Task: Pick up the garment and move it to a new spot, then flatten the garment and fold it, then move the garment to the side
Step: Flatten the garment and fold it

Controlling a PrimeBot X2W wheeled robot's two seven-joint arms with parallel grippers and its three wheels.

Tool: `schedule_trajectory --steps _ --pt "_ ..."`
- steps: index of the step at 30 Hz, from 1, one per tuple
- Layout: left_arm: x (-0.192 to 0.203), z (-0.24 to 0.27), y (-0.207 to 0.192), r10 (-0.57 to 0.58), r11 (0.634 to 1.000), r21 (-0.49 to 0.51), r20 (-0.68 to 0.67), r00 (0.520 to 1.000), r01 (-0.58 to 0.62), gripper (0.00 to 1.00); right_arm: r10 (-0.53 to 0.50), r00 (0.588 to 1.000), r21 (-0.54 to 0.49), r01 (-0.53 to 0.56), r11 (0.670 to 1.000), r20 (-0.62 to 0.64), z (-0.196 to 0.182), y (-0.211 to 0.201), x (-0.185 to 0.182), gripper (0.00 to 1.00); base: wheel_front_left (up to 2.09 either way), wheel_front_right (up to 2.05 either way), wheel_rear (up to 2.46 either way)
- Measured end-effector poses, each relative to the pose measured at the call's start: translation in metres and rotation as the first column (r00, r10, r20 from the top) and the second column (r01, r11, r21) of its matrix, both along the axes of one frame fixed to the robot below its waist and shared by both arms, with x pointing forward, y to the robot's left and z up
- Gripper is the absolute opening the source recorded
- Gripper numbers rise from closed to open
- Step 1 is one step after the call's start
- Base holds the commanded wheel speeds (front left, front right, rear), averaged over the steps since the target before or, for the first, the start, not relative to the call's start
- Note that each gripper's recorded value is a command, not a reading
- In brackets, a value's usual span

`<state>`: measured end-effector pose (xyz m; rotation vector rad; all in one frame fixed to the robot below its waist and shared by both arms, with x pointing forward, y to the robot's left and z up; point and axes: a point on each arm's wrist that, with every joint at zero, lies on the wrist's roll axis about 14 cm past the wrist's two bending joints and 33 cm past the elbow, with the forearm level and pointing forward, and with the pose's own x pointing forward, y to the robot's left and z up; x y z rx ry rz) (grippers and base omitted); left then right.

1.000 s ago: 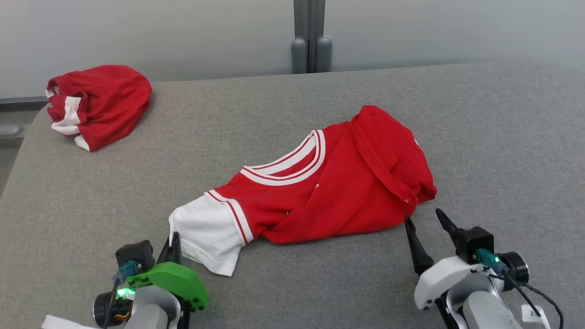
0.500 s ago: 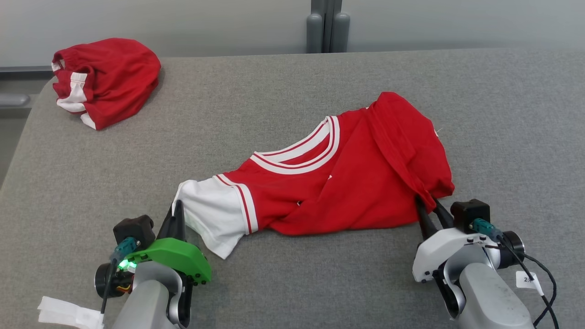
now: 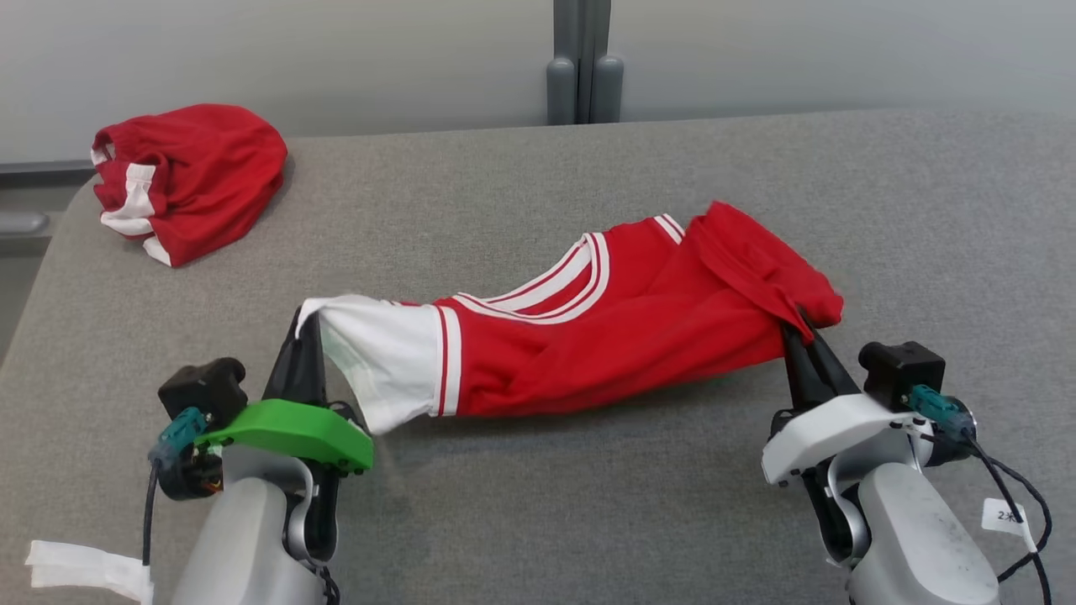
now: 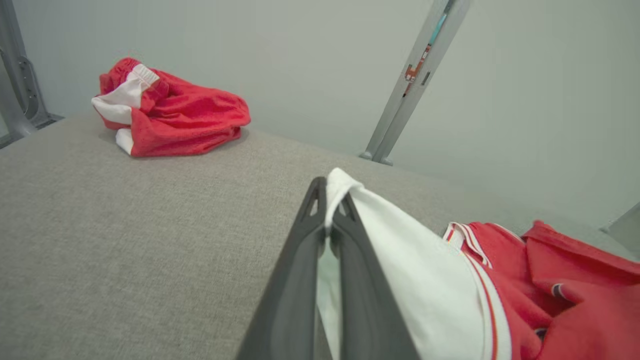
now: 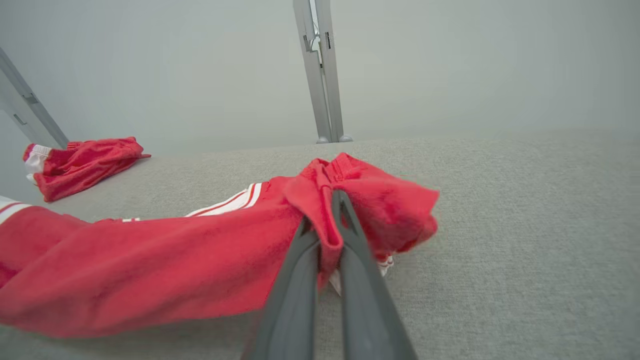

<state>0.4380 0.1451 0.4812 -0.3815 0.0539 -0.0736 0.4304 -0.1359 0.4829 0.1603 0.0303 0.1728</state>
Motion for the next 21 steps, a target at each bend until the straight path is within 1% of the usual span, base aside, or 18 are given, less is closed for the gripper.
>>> schedule_trajectory --steps 5,9,12,17,18,19,21 --pt "0.003 0.048 -0.012 -0.029 0.999 -0.034 0.142 0.989 0.034 0.0 -0.029 0.995 0.011 0.028 1.0 0.098 0.035 -0.011 -0.011 0.0 0.0 0.0 0.0" --pt "-0.005 0.056 -0.025 -0.062 0.997 -0.044 0.157 0.986 0.07 0.0 -0.051 0.994 0.012 0.05 0.999 0.098 0.041 -0.02 -0.024 0.0 0.0 0.0 0.0" --pt "-0.013 0.045 -0.031 -0.07 0.995 -0.068 0.117 0.991 0.078 0.0 -0.072 0.996 0.008 0.071 0.997 0.045 0.027 -0.028 -0.034 0.0 0.0 0.0 0.0" --pt "-0.028 0.006 -0.036 -0.064 0.993 -0.099 -0.004 0.998 0.063 0.0 -0.083 0.992 0.005 0.084 0.996 -0.096 -0.018 -0.031 -0.046 0.0 0.0 0.0 0.0" --pt "-0.031 -0.003 -0.036 -0.059 0.993 -0.108 -0.032 0.998 0.055 0.0 -0.08 0.989 -0.011 0.079 0.997 -0.121 -0.029 -0.031 -0.049 0.0 0.0 0.0 0.0" --pt "-0.035 -0.01 -0.037 -0.057 0.992 -0.112 -0.055 0.997 0.05 0.0 -0.072 0.987 -0.022 0.07 0.997 -0.142 -0.037 -0.028 -0.052 0.0 0.0 0.0 0.0" --pt "-0.039 -0.023 -0.036 -0.049 0.993 -0.115 -0.093 0.994 0.038 0.0 -0.07 0.983 -0.011 0.07 0.998 -0.169 -0.049 -0.026 -0.055 0.0 0.0 0.0 0.0"
